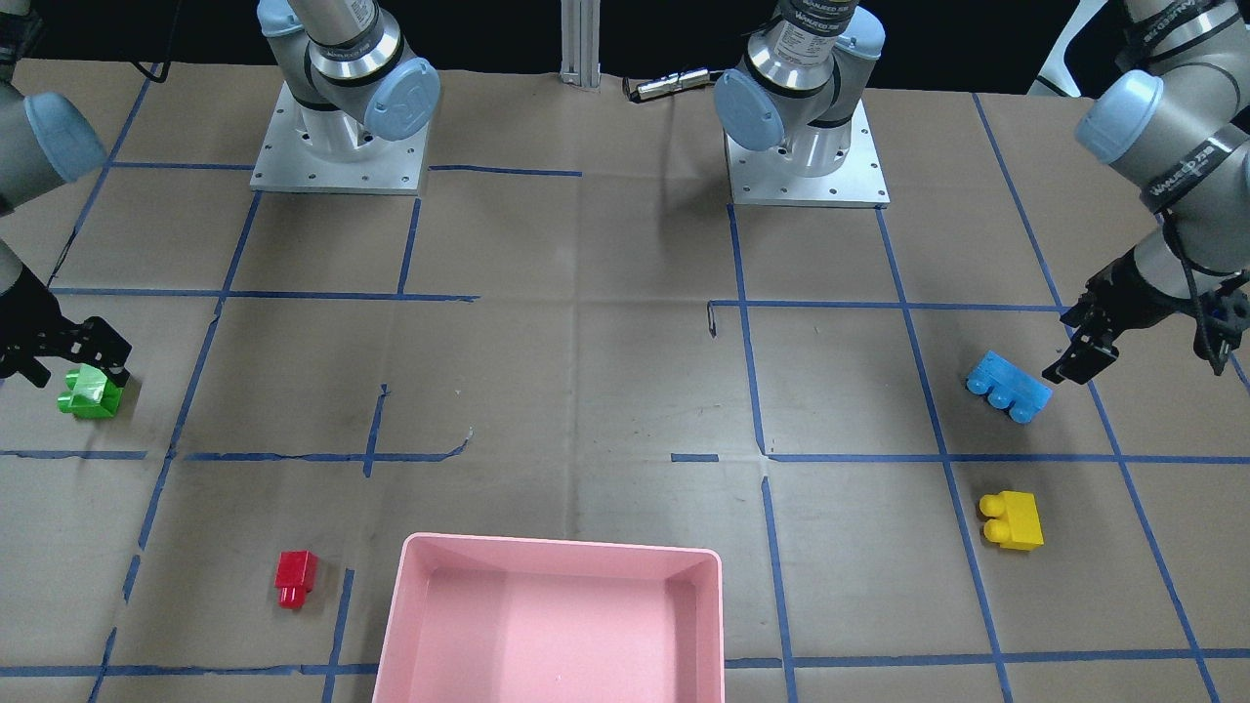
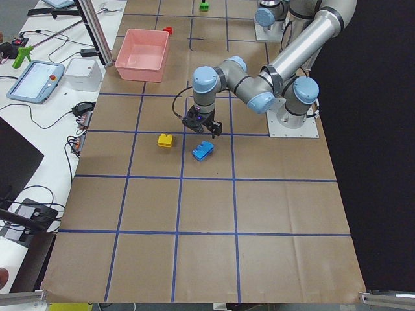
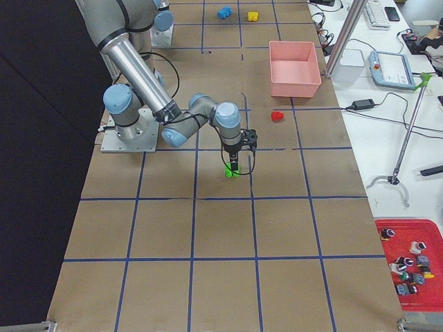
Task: Put all blocks into box
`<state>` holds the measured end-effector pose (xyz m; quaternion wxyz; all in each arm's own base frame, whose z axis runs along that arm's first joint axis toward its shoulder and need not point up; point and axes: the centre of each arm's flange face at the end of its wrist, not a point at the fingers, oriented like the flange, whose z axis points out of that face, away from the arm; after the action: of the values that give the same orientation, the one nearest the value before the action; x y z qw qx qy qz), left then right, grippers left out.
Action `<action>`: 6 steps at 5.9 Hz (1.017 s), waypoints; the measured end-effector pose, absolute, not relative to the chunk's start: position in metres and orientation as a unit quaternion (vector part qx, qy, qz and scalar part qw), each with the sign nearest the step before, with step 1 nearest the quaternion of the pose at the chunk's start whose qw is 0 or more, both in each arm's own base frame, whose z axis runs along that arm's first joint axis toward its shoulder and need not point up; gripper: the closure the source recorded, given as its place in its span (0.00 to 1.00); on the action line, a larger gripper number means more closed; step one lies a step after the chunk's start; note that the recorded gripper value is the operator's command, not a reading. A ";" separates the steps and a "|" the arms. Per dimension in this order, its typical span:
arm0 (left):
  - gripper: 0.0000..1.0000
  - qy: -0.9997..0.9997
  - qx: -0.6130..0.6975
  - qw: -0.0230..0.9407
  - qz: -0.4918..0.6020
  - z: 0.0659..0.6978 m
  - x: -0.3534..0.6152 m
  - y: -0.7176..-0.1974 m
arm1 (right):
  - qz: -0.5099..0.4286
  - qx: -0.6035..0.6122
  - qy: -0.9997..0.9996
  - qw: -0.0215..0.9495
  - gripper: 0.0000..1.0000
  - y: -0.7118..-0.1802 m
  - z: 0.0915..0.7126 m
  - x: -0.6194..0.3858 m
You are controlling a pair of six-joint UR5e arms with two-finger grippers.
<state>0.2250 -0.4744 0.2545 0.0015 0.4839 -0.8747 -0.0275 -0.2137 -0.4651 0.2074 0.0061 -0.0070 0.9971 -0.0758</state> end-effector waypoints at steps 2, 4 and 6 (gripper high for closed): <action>0.00 -0.874 0.483 0.008 -0.060 0.203 0.232 -0.483 | -0.072 -0.012 0.997 0.011 0.04 -0.462 0.193 -0.223; 0.00 -0.873 0.482 0.011 -0.079 0.180 0.233 -0.485 | -0.055 -0.019 0.998 0.013 0.44 -0.457 0.178 -0.226; 0.11 -0.874 0.479 0.011 -0.078 0.169 0.235 -0.488 | -0.049 -0.022 0.999 0.009 0.93 -0.455 0.177 -0.229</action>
<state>0.2352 -0.4877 0.1686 0.0109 0.4793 -0.8742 -0.0777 -0.2291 -0.4547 0.1769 0.0089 -0.0217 0.9985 -0.0492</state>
